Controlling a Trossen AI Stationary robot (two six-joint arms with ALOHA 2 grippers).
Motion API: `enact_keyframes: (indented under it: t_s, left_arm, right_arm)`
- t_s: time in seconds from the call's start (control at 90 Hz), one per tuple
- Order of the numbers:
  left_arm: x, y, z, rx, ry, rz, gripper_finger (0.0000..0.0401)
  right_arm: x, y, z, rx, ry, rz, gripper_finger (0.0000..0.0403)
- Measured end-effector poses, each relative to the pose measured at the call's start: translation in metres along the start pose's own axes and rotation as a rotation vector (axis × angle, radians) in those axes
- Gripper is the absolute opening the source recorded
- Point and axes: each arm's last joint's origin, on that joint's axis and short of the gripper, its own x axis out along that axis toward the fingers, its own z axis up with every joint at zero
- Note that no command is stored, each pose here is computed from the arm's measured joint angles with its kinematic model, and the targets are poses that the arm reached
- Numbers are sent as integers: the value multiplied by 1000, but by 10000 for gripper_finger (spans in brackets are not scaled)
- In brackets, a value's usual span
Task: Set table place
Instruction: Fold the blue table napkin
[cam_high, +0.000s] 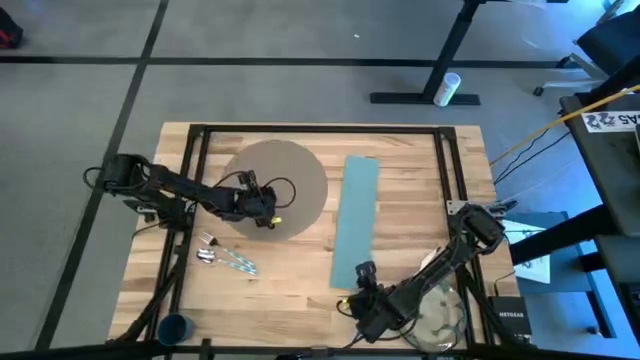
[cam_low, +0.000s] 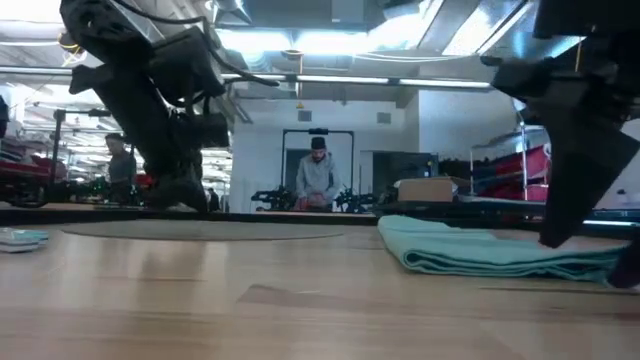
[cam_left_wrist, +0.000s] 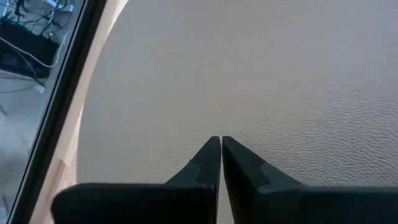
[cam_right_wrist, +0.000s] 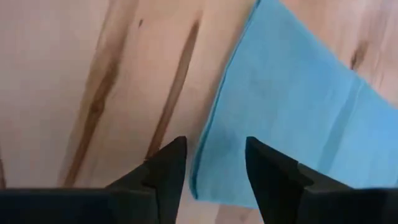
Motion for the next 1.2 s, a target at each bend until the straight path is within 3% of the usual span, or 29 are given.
enact_keyframes:
  t_s: [0.256,0.578,0.867,1.2]
  left_arm:
    - [-5,-5,-4,4,15,-11,0]
    - [-7,-8,-4,6,5,-20,0]
    - [-7,-8,-4,-13,3,-20,0]
    - [-11,-13,-4,-25,-11,-34,0]
  right_arm:
    - [4,0,-6,63,16,0,132]
    - [12,-1,-16,97,51,-19,9]
    - [-2,-1,-7,75,75,-28,1]
    - [-51,-15,19,44,42,-166,0]
